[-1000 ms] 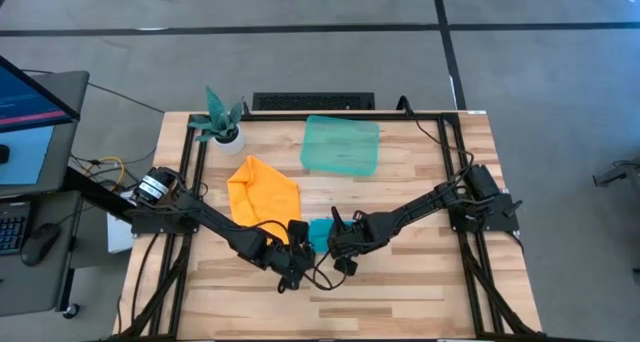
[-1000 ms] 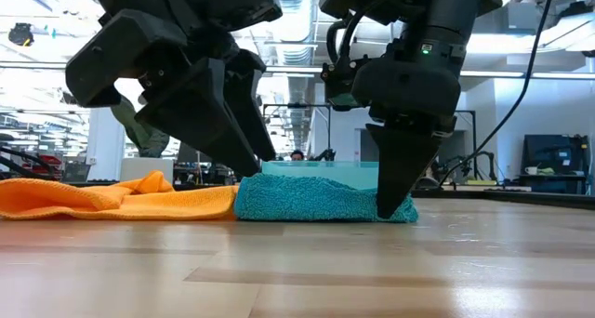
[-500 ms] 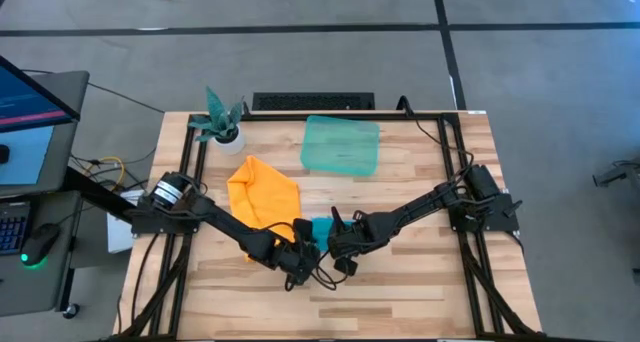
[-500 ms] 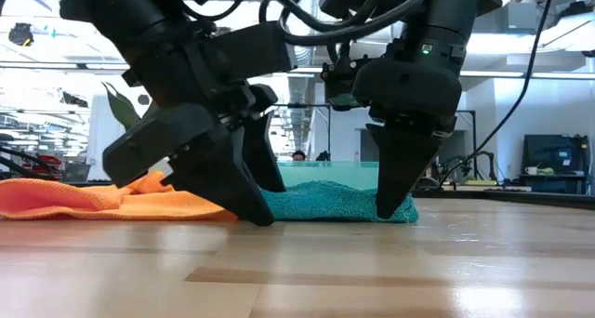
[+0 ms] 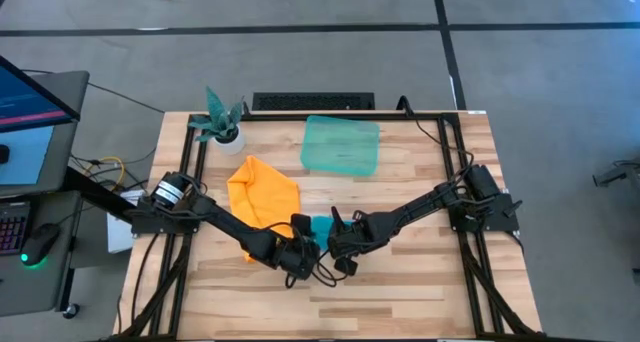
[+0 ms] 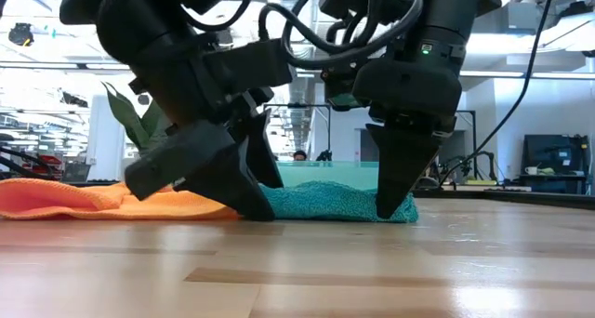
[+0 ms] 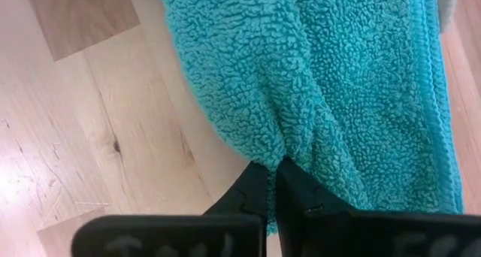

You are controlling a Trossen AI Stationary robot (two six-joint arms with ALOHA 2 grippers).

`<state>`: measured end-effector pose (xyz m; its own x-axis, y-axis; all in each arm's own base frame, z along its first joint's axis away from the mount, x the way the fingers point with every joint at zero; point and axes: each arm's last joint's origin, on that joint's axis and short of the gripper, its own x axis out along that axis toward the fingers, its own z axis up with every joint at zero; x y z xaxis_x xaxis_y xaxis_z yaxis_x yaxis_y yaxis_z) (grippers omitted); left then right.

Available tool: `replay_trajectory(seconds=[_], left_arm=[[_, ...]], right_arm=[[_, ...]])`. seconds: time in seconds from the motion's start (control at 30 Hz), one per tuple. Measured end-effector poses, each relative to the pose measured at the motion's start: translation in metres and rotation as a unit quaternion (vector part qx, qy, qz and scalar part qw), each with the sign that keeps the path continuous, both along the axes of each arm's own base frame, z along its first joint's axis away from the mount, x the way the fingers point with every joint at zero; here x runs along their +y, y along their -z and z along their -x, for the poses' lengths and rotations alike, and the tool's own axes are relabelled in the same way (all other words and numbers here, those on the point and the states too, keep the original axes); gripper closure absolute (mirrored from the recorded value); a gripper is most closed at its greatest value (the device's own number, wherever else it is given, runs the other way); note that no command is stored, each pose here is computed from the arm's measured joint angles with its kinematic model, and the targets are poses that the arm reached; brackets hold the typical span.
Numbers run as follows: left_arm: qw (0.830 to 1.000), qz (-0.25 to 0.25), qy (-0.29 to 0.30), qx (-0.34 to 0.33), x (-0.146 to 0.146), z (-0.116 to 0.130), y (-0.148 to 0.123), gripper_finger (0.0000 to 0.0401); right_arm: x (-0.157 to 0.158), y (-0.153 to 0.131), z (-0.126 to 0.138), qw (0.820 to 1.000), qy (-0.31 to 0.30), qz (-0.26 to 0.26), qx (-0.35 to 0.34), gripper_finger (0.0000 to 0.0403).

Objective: Roll microfiber towels into tight, uniform cylinder then place into a basket
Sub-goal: Roll the blue microfiber towel

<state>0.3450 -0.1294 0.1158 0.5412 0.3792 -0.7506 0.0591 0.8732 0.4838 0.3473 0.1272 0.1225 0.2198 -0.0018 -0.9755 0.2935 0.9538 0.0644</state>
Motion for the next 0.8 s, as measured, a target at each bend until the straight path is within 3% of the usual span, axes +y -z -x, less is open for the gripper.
replay_trajectory(seconds=[0.33, 0.6, 0.8], left_arm=[[1.0, -0.003, -0.01, -0.006, 0.001, -0.0001, 0.0003, 0.0174], [1.0, -0.006, -0.005, 0.004, 0.0012, 0.0007, 0.0009, 0.0222], [0.998, -0.031, -0.009, 0.05, 0.0026, 0.0025, -0.0046, 0.0243]], right_arm=[[0.0006, 0.0, 0.0002, 1.0, -0.002, -0.005, 0.002, 0.0379], [0.0007, 0.0, 0.0003, 1.0, -0.002, -0.005, 0.002, 0.0377], [0.001, 0.0, 0.0004, 1.0, -0.003, -0.005, 0.002, 0.0376]])
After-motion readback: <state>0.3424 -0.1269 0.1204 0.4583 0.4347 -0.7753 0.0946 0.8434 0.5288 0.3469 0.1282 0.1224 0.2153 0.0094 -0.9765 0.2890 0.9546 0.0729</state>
